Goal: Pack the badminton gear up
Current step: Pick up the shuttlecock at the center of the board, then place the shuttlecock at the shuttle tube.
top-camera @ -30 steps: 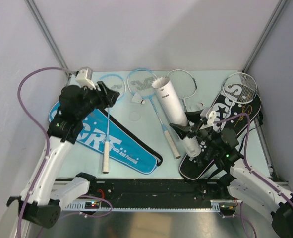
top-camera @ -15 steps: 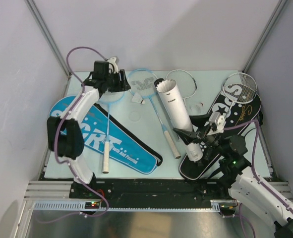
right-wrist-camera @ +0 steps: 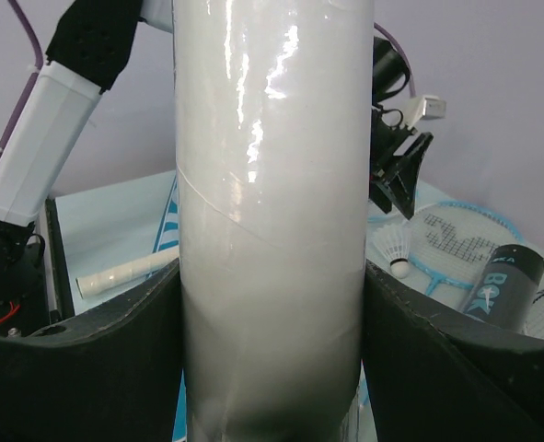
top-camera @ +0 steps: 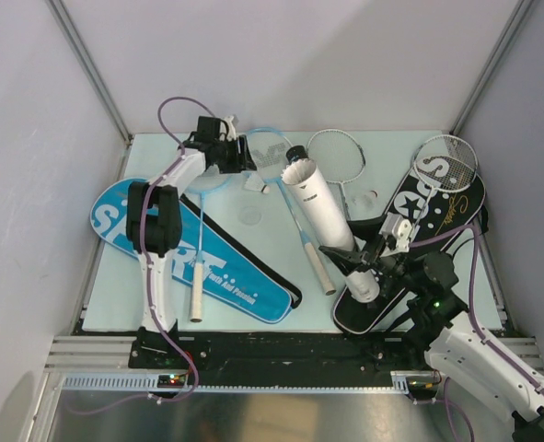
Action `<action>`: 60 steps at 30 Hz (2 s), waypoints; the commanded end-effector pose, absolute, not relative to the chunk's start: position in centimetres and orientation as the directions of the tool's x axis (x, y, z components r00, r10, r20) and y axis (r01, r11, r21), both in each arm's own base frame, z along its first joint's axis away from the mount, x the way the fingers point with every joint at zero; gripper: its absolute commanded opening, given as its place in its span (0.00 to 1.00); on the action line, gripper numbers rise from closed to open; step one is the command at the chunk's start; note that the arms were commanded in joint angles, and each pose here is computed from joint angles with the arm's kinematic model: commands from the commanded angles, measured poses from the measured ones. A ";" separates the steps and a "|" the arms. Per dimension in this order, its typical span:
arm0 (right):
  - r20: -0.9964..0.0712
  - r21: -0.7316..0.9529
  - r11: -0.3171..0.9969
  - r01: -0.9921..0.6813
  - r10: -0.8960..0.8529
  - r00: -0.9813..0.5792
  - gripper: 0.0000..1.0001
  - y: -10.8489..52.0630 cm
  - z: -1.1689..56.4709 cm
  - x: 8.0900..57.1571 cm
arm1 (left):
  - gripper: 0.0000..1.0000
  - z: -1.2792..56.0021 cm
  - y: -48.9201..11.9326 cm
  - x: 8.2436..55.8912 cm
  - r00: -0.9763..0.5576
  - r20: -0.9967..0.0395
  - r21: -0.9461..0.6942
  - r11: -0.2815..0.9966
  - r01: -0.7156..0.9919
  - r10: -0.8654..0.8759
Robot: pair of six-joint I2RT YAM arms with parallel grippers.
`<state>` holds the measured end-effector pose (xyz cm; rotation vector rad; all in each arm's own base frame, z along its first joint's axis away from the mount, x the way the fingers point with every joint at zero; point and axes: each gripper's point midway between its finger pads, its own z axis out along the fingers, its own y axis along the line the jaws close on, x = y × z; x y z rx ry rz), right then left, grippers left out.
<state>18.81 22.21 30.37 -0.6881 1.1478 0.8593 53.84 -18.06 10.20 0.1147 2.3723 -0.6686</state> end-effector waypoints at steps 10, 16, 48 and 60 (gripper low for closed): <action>-0.935 -0.051 0.511 -0.858 0.278 0.221 0.43 22.8 33.4 18.0 | 0.36 8.5 -21.0 52.6 -0.825 -0.559 -0.539 0.793 0.283 -0.085; -0.935 -0.025 0.524 -0.851 0.289 0.206 0.42 23.2 33.4 17.8 | 0.08 9.0 -21.5 51.4 -0.831 -0.551 -0.569 0.765 0.302 -0.081; -0.963 -0.255 0.627 -0.736 -0.092 0.255 0.45 22.6 26.4 21.7 | 0.00 38.3 -19.2 36.3 -0.528 -0.781 -0.596 0.647 0.476 -0.332; -0.914 -0.405 0.555 -0.727 -0.244 0.323 0.47 22.4 24.2 21.6 | 0.00 44.0 -17.3 27.7 -0.393 -0.875 -0.476 0.653 0.589 -0.284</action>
